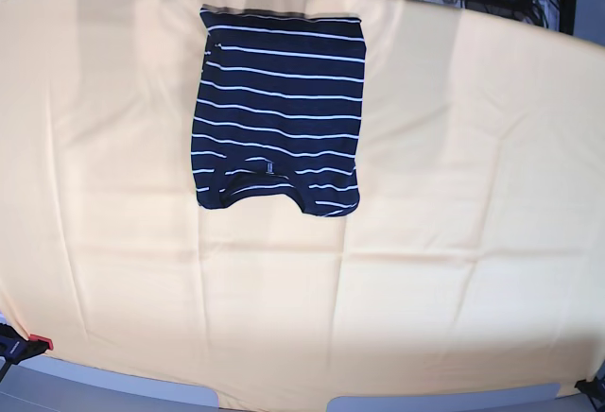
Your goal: Fold the T-shirt properly
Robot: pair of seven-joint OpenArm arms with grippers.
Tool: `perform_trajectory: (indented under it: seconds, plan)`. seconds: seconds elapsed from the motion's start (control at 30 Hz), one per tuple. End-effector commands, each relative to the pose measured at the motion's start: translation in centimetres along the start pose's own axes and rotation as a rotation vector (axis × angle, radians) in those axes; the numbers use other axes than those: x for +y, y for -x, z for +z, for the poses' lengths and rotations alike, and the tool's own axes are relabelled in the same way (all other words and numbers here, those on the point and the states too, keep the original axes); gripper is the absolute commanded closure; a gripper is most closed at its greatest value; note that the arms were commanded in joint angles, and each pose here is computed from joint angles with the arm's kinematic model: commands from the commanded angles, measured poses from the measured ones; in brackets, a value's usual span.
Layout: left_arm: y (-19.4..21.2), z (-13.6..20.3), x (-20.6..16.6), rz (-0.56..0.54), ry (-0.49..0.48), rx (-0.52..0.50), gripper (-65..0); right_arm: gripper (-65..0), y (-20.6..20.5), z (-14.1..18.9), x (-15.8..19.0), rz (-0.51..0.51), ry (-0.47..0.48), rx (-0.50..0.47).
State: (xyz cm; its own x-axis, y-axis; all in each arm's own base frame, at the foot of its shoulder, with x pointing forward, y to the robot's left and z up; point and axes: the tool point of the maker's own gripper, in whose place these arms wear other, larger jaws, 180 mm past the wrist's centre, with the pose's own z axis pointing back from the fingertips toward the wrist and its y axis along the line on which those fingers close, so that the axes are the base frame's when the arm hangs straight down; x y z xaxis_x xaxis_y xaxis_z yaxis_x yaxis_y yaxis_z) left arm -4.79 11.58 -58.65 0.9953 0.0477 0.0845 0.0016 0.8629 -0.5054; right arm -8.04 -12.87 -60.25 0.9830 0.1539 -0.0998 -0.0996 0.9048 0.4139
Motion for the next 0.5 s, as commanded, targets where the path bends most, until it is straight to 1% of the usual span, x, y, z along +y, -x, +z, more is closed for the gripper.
perform_trajectory:
  seconds: [0.0, 0.07, 0.13, 0.2, 0.27, 0.37, 0.47]
  plan:
    - [0.1, -0.1, 0.8, 0.014, -0.032, -0.015, 0.0, 0.0, 0.1, -0.2, -0.6, 0.011, 0.038, 0.002]
    - [-0.5, -0.8, 2.4, 0.051, -0.117, -0.066, 0.0, 0.0, -0.8, -1.0, -1.2, 0.043, 0.121, -0.016]
    - [-0.7, -1.2, 3.7, 0.092, -0.200, -0.111, 0.0, 0.0, -1.8, -1.4, -1.7, 0.092, 0.189, -0.056]
    - [-0.5, -1.7, 4.2, 0.122, -0.249, -0.140, 0.0, 0.0, -2.6, -1.7, -1.8, 0.124, 0.229, -0.093]
    - [-0.1, -2.3, 3.4, 0.114, -0.255, -0.154, 0.0, 0.0, -3.0, -2.0, -1.3, 0.153, 0.243, -0.107]
    - [0.3, -3.6, 1.6, 0.114, -0.252, -0.148, 0.0, 0.0, -3.4, -2.6, -0.3, 0.188, 0.250, -0.112]
    - [0.7, -4.9, -0.2, 0.106, -0.276, -0.139, 0.0, 0.0, -3.4, -3.2, 0.9, 0.209, 0.250, -0.115]
